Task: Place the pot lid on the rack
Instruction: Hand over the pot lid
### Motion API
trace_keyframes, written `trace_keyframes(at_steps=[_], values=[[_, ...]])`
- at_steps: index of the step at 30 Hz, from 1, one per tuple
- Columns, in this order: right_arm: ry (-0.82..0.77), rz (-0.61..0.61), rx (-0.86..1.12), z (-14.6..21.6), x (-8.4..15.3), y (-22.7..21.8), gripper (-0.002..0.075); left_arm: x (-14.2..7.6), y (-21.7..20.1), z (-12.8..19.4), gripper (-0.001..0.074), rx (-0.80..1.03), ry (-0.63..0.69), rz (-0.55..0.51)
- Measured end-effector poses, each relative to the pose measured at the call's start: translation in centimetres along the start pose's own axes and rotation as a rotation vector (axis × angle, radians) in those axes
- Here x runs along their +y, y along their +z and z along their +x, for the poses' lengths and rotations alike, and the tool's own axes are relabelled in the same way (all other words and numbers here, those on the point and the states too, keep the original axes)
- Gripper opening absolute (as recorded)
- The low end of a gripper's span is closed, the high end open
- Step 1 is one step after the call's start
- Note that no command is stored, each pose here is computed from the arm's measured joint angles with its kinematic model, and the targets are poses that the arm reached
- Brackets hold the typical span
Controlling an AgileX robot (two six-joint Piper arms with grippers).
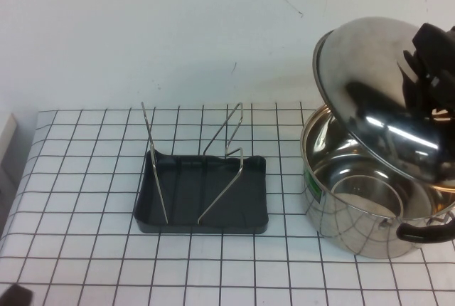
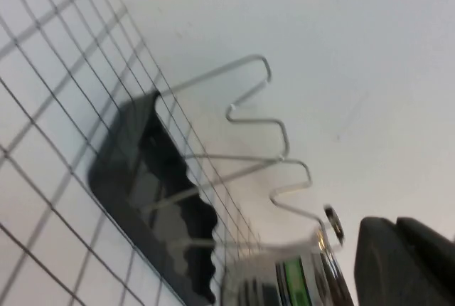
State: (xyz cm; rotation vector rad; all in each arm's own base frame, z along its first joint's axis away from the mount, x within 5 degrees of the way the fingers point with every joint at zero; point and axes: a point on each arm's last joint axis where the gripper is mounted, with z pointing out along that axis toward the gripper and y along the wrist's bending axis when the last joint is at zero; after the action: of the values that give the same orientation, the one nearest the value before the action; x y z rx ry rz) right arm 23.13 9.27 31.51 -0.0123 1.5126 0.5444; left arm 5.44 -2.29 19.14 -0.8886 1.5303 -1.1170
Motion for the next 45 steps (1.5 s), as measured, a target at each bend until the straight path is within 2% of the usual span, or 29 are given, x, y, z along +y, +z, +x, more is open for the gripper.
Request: trace_keyframes(at_steps=[2,6,12,15,18,22,25,34,45], values=[[0.059,-0.010,-0.002,0.0,0.1,0.0,0.0334,-0.6,-0.1,0.6,-0.0003,0.068,0.051,0.056],[0.185,-0.053,0.010,0.8,0.3,0.7,0.0334,-3.4,-0.6,1.0,-0.0003,0.133,0.158,0.246],[0.237,-0.192,0.001,2.2,1.0,2.0,0.0334,-6.4,-0.2,1.4,-0.0001,0.281,0.319,0.338],[0.252,-0.259,-0.016,2.7,1.4,2.4,0.0334,-8.2,0.5,1.2,0.0029,0.354,0.397,0.364],[0.251,-0.321,-0.027,3.2,1.7,2.7,0.0334,-10.2,1.6,0.6,0.0141,0.422,0.432,0.389],[0.227,-0.391,-0.025,3.8,2.1,2.9,0.0334,-12.9,3.8,-0.6,0.0393,0.497,0.430,0.404],[0.217,-0.432,-0.027,4.1,2.4,2.9,0.0334,-14.4,6.0,-1.4,0.0487,0.562,0.412,0.410],[0.211,-0.455,-0.030,4.1,2.5,2.9,0.0334,-16.8,11.4,-2.3,0.0500,0.705,0.405,0.443],[0.186,-0.462,-0.035,4.1,2.6,2.9,0.0334,-20.2,18.2,2.1,0.0492,0.810,0.487,0.466]])
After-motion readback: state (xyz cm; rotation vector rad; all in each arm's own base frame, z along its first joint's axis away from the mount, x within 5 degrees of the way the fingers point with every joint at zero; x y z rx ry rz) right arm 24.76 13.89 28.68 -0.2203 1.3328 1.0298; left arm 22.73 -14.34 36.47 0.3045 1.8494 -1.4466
